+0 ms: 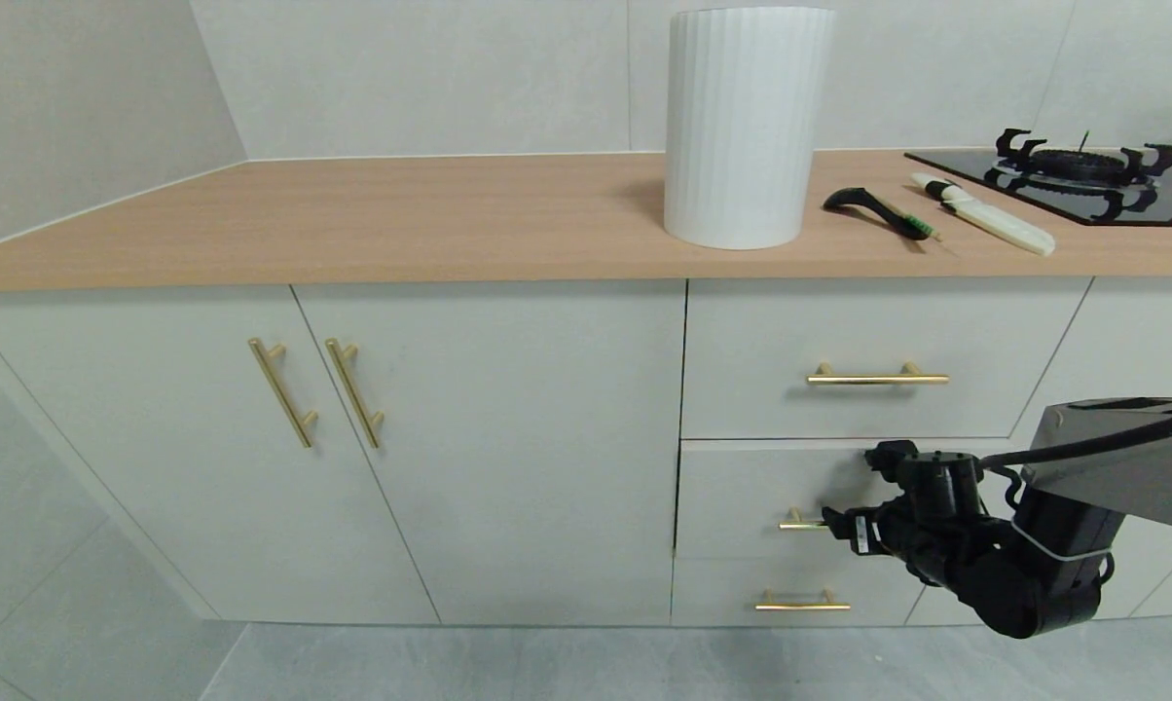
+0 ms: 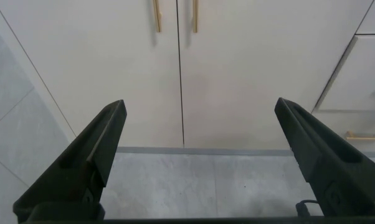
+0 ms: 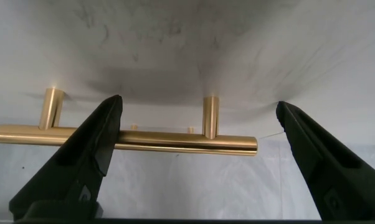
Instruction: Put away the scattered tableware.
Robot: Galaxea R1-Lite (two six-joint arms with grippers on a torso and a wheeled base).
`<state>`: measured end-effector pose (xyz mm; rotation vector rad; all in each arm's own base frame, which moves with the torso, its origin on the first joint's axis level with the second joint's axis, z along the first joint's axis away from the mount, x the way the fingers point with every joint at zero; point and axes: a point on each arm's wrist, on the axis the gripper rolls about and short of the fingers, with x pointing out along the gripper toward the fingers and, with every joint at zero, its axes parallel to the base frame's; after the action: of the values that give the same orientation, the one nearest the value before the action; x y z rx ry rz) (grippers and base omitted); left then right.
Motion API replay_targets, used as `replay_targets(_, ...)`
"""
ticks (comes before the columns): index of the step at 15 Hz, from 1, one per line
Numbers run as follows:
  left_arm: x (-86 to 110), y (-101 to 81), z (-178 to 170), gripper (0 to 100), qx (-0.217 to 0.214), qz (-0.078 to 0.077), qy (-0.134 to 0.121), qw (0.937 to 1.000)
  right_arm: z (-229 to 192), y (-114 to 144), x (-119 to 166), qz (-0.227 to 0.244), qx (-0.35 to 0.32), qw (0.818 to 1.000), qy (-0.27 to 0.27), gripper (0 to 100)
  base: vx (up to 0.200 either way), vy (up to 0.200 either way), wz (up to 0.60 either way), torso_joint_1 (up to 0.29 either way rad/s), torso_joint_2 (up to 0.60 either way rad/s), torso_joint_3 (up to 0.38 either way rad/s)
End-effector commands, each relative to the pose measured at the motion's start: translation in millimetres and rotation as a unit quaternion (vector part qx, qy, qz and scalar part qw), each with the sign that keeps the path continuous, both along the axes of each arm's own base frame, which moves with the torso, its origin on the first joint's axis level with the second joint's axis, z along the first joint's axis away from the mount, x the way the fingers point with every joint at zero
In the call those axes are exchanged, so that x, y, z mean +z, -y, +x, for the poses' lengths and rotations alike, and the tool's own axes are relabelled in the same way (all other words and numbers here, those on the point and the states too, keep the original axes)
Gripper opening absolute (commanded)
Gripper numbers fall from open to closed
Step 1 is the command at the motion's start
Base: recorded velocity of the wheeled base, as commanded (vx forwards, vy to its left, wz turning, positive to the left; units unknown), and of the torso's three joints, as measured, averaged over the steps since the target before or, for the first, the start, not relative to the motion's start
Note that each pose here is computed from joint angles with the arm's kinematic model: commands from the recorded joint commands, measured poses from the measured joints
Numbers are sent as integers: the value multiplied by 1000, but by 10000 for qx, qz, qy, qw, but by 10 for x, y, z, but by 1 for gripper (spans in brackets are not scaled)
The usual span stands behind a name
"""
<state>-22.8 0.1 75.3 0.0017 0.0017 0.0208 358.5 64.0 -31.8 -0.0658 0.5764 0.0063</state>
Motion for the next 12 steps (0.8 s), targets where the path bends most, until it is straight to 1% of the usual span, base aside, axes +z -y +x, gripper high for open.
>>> replay_targets(1, 1, 0, 1, 100, 3, -1, -7, 10000, -13, 2, 6, -7, 14, 10000, -18, 100, 0, 0, 0, 0, 0, 0)
replay_targets(4, 1, 0, 1, 100, 3, -1, -7, 10000, -48, 8, 41, -9, 14, 10000, -26, 100, 0, 0, 0, 0, 0, 0)
replay_targets(7, 1, 0, 1, 100, 3, -1, -7, 10000, -238, 42, 298, -95, 256, 9996, -110, 100, 0, 0, 0, 0, 0, 0)
replay_targets(9, 1, 0, 1, 100, 3, -1, -7, 10000, -379, 58, 564, -72, 379, 9988, -294, 100, 0, 0, 0, 0, 0, 0)
replay_targets(10, 1, 0, 1, 100, 3, -1, -7, 10000, -550, 49, 867, -11, 567, 9973, -459, 100, 0, 0, 0, 0, 0, 0)
replay_targets(12, 1, 0, 1, 100, 3, -1, -7, 10000, -784, 57, 1271, 126, 817, 9951, -542, 100, 0, 0, 0, 0, 0, 0)
